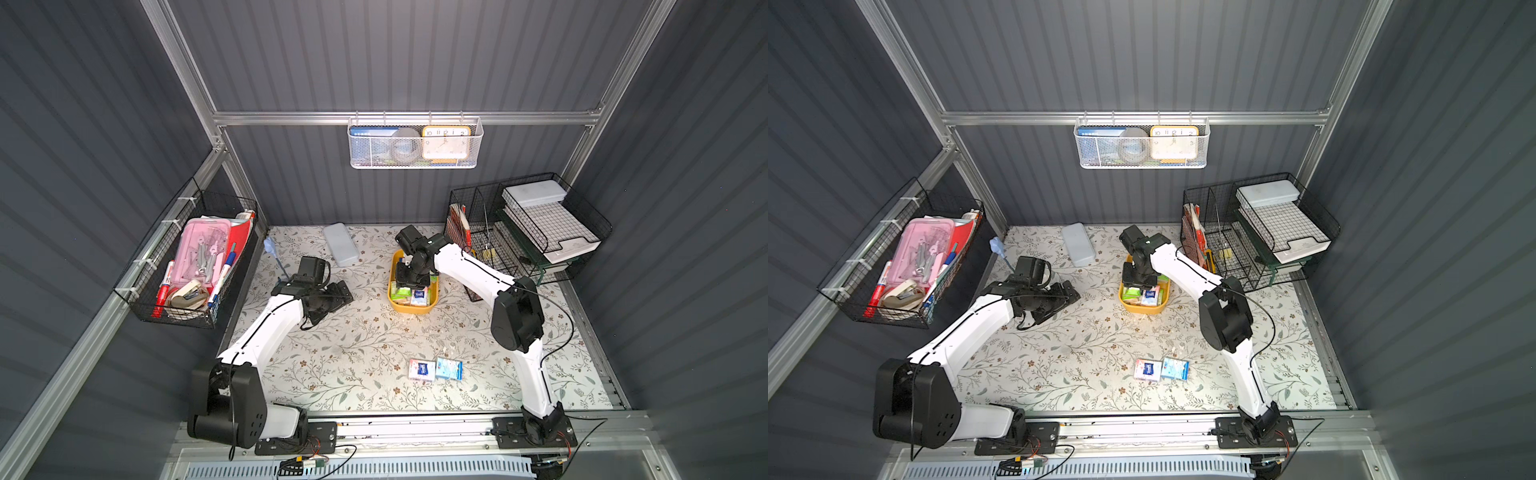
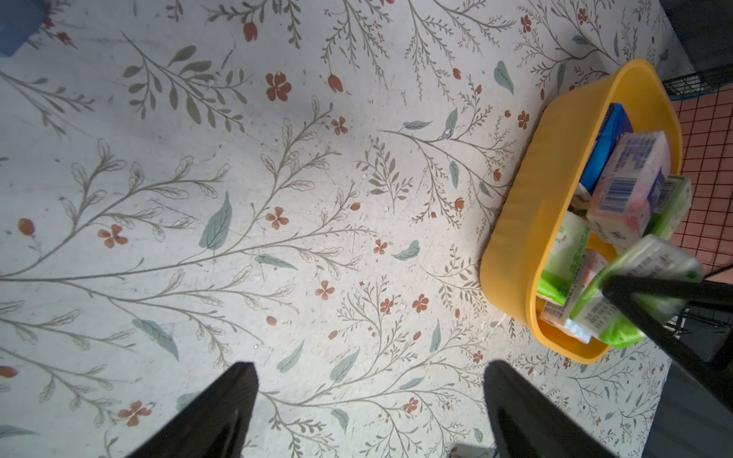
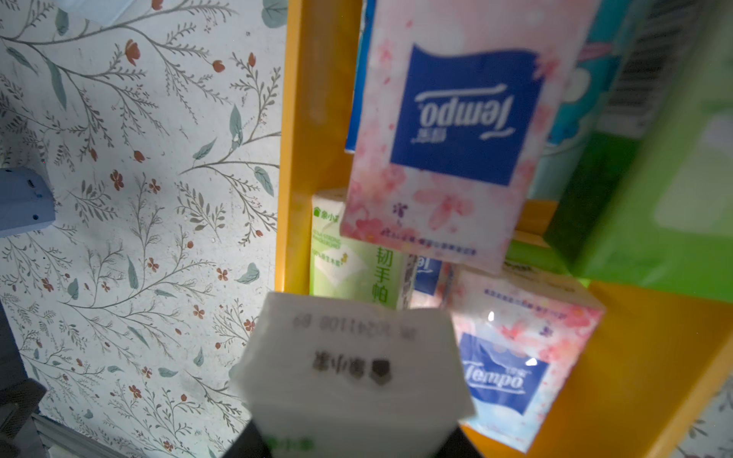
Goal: Put the pocket tissues into the storage box
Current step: Place the pocket tissues in the storage box, then pick up the pocket tissues from the center of the board.
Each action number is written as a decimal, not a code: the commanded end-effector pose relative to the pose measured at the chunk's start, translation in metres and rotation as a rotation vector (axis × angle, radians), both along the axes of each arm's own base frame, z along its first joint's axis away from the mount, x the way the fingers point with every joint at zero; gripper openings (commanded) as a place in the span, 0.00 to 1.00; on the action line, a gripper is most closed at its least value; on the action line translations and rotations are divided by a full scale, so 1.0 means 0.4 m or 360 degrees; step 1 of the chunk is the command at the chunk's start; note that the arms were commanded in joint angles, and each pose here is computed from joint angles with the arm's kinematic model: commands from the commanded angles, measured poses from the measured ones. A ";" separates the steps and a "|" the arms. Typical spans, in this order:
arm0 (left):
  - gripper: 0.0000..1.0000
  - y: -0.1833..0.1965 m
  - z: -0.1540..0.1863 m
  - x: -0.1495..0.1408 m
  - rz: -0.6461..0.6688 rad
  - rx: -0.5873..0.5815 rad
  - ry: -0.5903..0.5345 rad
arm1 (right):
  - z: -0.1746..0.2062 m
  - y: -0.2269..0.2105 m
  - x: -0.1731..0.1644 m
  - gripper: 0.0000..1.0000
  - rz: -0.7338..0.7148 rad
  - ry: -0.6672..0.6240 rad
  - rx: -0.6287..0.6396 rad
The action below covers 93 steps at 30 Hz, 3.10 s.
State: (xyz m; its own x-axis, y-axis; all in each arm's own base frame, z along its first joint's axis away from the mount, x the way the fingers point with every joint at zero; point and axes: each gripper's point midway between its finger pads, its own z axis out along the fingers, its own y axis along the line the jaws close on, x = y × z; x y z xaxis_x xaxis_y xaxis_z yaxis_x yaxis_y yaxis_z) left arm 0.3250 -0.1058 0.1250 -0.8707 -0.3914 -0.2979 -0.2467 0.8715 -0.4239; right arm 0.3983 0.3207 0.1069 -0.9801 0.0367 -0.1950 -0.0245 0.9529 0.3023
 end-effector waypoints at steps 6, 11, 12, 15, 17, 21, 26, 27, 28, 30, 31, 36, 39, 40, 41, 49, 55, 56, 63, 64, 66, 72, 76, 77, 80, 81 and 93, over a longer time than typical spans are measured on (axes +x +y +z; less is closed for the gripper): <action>0.94 0.003 0.008 -0.009 0.0001 -0.0019 -0.0019 | -0.018 -0.003 0.010 0.47 -0.0032 0.0019 -0.0050; 0.94 0.007 0.007 -0.015 0.0006 -0.0007 -0.0015 | -0.021 0.000 0.013 0.57 -0.0029 0.0018 -0.0055; 0.94 0.007 0.008 -0.015 0.0005 -0.0007 -0.0017 | -0.016 -0.002 0.014 0.58 -0.0027 0.0010 -0.0058; 0.94 0.007 0.008 -0.015 0.0009 -0.0011 -0.0017 | -0.001 -0.010 0.018 0.64 -0.0018 -0.0022 -0.0074; 0.94 0.004 0.007 -0.015 0.0003 -0.0019 -0.0016 | 0.018 -0.014 0.018 0.67 -0.0005 -0.0054 -0.0079; 0.94 -0.007 0.004 -0.010 -0.0021 -0.0051 -0.0012 | 0.066 -0.027 0.020 0.71 0.0022 -0.0141 -0.0086; 0.94 -0.029 -0.002 -0.004 -0.0094 -0.0098 -0.0006 | 0.123 -0.043 -0.027 0.71 0.0174 -0.0192 -0.0062; 0.94 -0.035 -0.005 -0.002 -0.0102 -0.0112 -0.0002 | 0.129 -0.046 -0.046 0.70 0.0218 -0.0193 -0.0056; 0.94 -0.040 -0.005 0.003 -0.0112 -0.0124 -0.0006 | 0.132 -0.049 -0.070 0.70 0.0263 -0.0186 -0.0044; 0.94 -0.046 -0.004 0.015 -0.0117 -0.0140 -0.0020 | 0.138 -0.053 -0.117 0.69 0.0357 -0.0181 -0.0030; 0.94 -0.051 -0.006 0.017 -0.0127 -0.0153 -0.0013 | 0.138 -0.055 -0.141 0.69 0.0412 -0.0176 -0.0022; 0.94 -0.071 -0.001 0.018 -0.0189 -0.0205 0.0001 | 0.116 -0.047 -0.301 0.69 0.0840 -0.0170 -0.0076; 0.94 -0.075 0.012 0.030 -0.0213 -0.0201 -0.0015 | 0.074 -0.058 -0.383 0.70 0.1006 -0.0082 -0.0143; 0.94 -0.075 0.016 0.034 -0.0217 -0.0198 -0.0019 | 0.058 -0.062 -0.407 0.70 0.1057 -0.0045 -0.0173; 0.94 -0.076 0.020 0.037 -0.0220 -0.0196 -0.0021 | 0.043 -0.066 -0.424 0.70 0.1090 -0.0015 -0.0199; 0.94 -0.084 0.039 0.052 -0.0207 -0.0228 -0.0026 | -0.065 -0.099 -0.562 0.71 0.1554 0.0170 -0.0579; 0.94 -0.084 0.036 0.052 -0.0189 -0.0236 -0.0010 | -0.106 -0.109 -0.611 0.72 0.1754 0.0257 -0.0687; 0.94 -0.085 0.037 0.053 -0.0188 -0.0235 -0.0011 | -0.113 -0.114 -0.616 0.72 0.1781 0.0275 -0.0719; 0.94 -0.085 0.036 0.058 -0.0175 -0.0240 -0.0005 | -0.167 -0.122 -0.619 0.74 0.1814 0.0391 -0.0797; 0.94 -0.085 0.037 0.058 -0.0176 -0.0240 -0.0003 | -0.173 -0.121 -0.617 0.75 0.1818 0.0399 -0.0809; 0.94 -0.084 0.038 0.058 -0.0183 -0.0234 -0.0002 | -0.181 -0.120 -0.606 0.77 0.1824 0.0385 -0.0838; 0.94 -0.081 0.031 0.053 -0.0182 -0.0221 0.0008 | -0.184 -0.096 -0.572 0.78 0.1844 0.0325 -0.0875; 0.94 -0.079 0.031 0.048 -0.0179 -0.0219 0.0004 | -0.200 -0.099 -0.559 0.78 0.1848 0.0338 -0.0933; 0.94 -0.078 0.029 0.047 -0.0176 -0.0216 0.0007 | -0.200 -0.099 -0.558 0.78 0.1844 0.0338 -0.0935; 0.94 -0.077 0.029 0.045 -0.0175 -0.0214 0.0008 | -0.202 -0.101 -0.553 0.75 0.1842 0.0337 -0.0947; 0.94 -0.077 0.029 0.044 -0.0176 -0.0213 0.0009 | -0.202 -0.101 -0.554 0.74 0.1840 0.0343 -0.0943; 0.94 -0.074 0.041 0.045 -0.0168 -0.0208 -0.0013 | -0.202 -0.109 -0.563 0.46 0.1814 0.0381 -0.0881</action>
